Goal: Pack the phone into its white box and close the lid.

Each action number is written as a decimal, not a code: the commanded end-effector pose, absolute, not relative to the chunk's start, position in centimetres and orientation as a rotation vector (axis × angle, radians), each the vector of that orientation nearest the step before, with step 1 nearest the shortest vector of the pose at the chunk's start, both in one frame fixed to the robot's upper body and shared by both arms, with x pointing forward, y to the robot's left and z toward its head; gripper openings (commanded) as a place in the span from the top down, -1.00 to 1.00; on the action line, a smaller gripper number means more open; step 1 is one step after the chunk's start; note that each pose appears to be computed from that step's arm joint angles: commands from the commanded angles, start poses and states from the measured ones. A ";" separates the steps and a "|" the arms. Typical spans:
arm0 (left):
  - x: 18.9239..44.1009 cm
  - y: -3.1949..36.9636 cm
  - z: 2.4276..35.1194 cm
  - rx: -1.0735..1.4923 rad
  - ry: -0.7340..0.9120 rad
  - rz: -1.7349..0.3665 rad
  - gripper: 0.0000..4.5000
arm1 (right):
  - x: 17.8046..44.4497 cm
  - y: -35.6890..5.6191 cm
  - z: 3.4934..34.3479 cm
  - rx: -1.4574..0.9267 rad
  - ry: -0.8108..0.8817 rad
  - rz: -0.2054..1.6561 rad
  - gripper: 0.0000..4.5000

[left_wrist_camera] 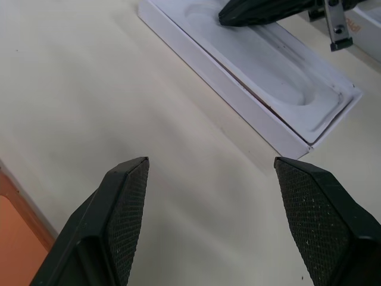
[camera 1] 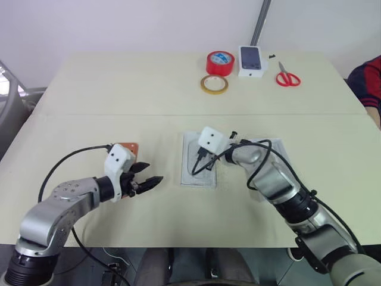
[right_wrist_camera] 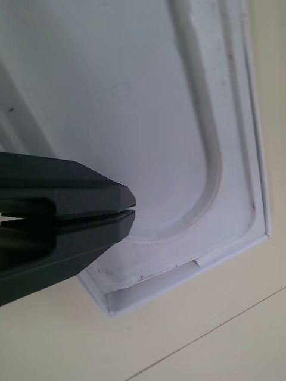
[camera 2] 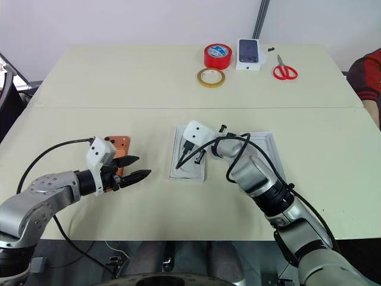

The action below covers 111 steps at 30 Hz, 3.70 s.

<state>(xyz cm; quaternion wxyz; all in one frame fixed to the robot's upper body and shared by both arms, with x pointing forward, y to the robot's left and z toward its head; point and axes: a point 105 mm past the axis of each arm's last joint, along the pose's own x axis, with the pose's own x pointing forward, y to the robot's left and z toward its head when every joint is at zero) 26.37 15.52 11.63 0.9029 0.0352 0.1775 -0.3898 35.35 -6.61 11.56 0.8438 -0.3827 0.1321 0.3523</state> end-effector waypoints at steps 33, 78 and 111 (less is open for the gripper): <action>30.7 26.7 13.6 -0.260 0.384 -0.089 -0.98 | 33.0 3.0 14.1 -0.687 0.097 1.071 1.00; 28.3 17.1 11.5 -0.588 0.636 -0.495 -0.98 | 31.3 4.6 10.0 -0.776 0.194 1.226 1.00; 28.1 18.7 11.6 -0.654 0.641 -0.439 0.55 | 31.1 4.3 10.3 -0.774 0.191 1.218 1.00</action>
